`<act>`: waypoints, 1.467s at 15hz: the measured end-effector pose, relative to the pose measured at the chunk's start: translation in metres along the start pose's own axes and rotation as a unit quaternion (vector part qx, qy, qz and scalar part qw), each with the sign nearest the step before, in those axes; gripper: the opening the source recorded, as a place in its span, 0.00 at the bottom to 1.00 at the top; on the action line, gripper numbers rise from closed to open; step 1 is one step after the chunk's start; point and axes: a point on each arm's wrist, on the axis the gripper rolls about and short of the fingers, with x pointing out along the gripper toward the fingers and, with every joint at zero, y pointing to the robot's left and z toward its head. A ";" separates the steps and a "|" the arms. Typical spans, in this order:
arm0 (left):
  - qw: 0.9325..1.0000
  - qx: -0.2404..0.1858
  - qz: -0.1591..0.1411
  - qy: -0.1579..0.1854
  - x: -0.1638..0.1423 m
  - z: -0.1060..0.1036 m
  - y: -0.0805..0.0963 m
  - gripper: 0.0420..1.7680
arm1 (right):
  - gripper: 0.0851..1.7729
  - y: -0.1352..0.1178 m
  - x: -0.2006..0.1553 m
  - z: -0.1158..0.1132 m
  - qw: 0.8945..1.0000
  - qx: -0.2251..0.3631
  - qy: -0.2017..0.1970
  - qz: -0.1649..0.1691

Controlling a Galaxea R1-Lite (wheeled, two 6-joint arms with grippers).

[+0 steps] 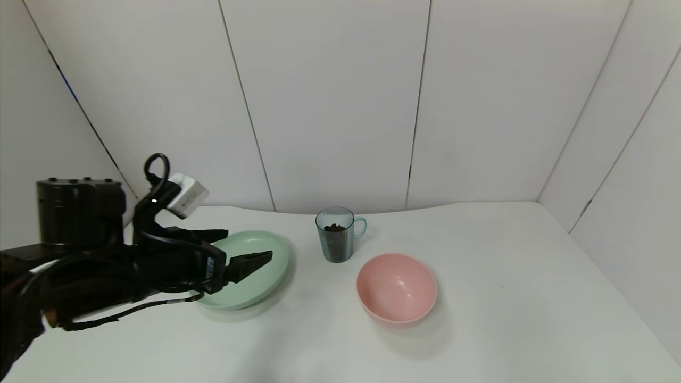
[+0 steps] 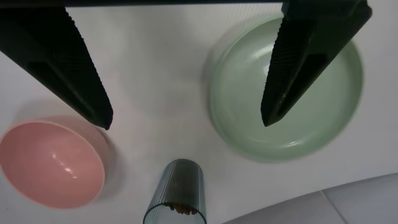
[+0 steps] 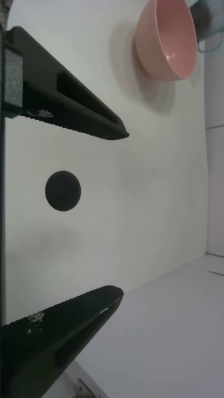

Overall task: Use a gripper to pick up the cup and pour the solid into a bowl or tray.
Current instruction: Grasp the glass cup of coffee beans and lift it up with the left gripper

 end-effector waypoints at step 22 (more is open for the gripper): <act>0.999 0.029 -0.021 -0.023 0.175 -0.048 -0.018 0.97 | 0.96 0.000 0.000 0.000 1.000 0.000 0.000 0.000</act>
